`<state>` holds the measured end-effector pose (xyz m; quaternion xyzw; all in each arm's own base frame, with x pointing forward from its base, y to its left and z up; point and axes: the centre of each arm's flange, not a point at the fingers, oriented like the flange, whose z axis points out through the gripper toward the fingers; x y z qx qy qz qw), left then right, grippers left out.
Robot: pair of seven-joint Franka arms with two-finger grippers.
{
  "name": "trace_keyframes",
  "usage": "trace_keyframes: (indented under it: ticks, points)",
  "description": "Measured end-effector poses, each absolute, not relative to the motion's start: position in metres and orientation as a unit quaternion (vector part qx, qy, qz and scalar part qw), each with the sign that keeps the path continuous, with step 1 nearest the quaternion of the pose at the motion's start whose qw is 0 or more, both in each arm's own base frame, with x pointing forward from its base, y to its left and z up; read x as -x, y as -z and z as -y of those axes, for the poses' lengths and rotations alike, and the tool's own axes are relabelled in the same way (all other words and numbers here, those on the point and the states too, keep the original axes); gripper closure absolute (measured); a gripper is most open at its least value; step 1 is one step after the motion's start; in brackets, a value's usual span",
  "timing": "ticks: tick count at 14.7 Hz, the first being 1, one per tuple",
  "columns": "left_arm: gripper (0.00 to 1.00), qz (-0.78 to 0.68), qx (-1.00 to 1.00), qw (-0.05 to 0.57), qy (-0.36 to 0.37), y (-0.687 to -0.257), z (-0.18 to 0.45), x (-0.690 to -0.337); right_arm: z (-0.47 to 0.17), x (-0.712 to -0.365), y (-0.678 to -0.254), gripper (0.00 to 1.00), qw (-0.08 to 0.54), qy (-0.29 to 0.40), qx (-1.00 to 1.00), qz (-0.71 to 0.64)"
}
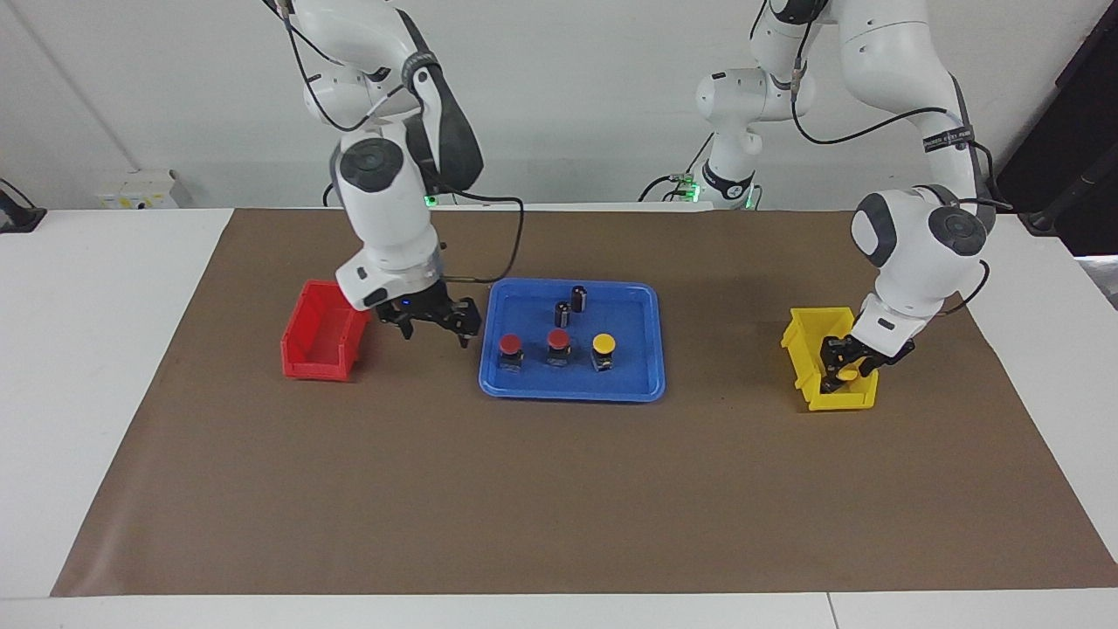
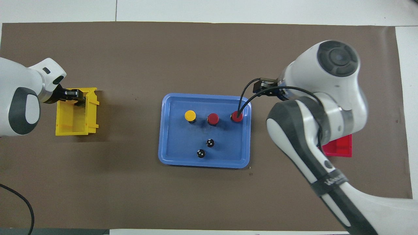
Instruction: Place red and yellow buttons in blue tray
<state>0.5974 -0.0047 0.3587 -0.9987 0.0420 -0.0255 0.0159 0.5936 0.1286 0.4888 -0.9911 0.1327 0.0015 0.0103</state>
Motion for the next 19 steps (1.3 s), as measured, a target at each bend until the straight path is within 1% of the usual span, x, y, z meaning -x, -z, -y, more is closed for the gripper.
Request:
trace_keyframes:
  ticks: [1, 3, 4, 5, 7, 8, 9, 10, 13, 15, 17, 19]
  points:
    - [0.59, -0.042, 0.999, 0.016, 0.025, -0.359, 0.005, -0.597, -0.100, -0.594, -0.508, 0.00, 0.008, -0.004, 0.991, -0.132]
    - [0.59, -0.041, 0.999, 0.016, 0.015, -0.368, 0.004, -0.600, -0.043, -0.587, -0.540, 0.00, 0.008, -0.004, 0.992, -0.123]
    - [0.59, -0.041, 0.999, 0.016, 0.006, -0.382, 0.004, -0.604, -0.014, -0.578, -0.556, 0.00, 0.008, -0.007, 0.993, -0.117]
    - [0.59, -0.039, 0.999, 0.017, -0.001, -0.405, 0.004, -0.610, 0.012, -0.568, -0.571, 0.00, 0.008, -0.012, 0.994, -0.108]
    - [0.59, -0.021, 1.000, 0.017, -0.005, -0.465, 0.016, -0.621, 0.050, -0.545, -0.599, 0.00, 0.008, -0.026, 0.996, -0.090]
    - [0.59, -0.002, 1.000, 0.017, -0.002, -0.491, 0.037, -0.624, 0.065, -0.537, -0.610, 0.00, 0.006, -0.026, 0.996, -0.082]
    - [0.59, 0.020, 1.000, 0.016, 0.004, -0.507, 0.067, -0.625, 0.079, -0.533, -0.618, 0.00, 0.006, -0.025, 0.997, -0.078]
    - [0.59, 0.038, 0.999, 0.014, 0.010, -0.512, 0.107, -0.623, 0.090, -0.530, -0.622, 0.00, 0.007, -0.023, 0.997, -0.077]
    - [0.59, 0.050, 0.999, 0.019, -0.008, -0.484, 0.224, -0.598, 0.101, -0.526, -0.623, 0.00, 0.008, -0.029, 0.996, -0.079]
    - [0.59, 0.043, 0.999, 0.024, -0.019, -0.455, 0.274, -0.578, 0.099, -0.523, -0.622, 0.00, 0.008, -0.036, 0.996, -0.078]
    - [0.59, 0.042, 0.999, 0.023, -0.024, -0.429, 0.297, -0.566, 0.099, -0.523, -0.622, 0.00, 0.008, -0.037, 0.996, -0.075]
    - [0.59, 0.039, 0.998, 0.021, -0.033, -0.408, 0.302, -0.557, 0.099, -0.524, -0.620, 0.00, 0.008, -0.039, 0.997, -0.073]
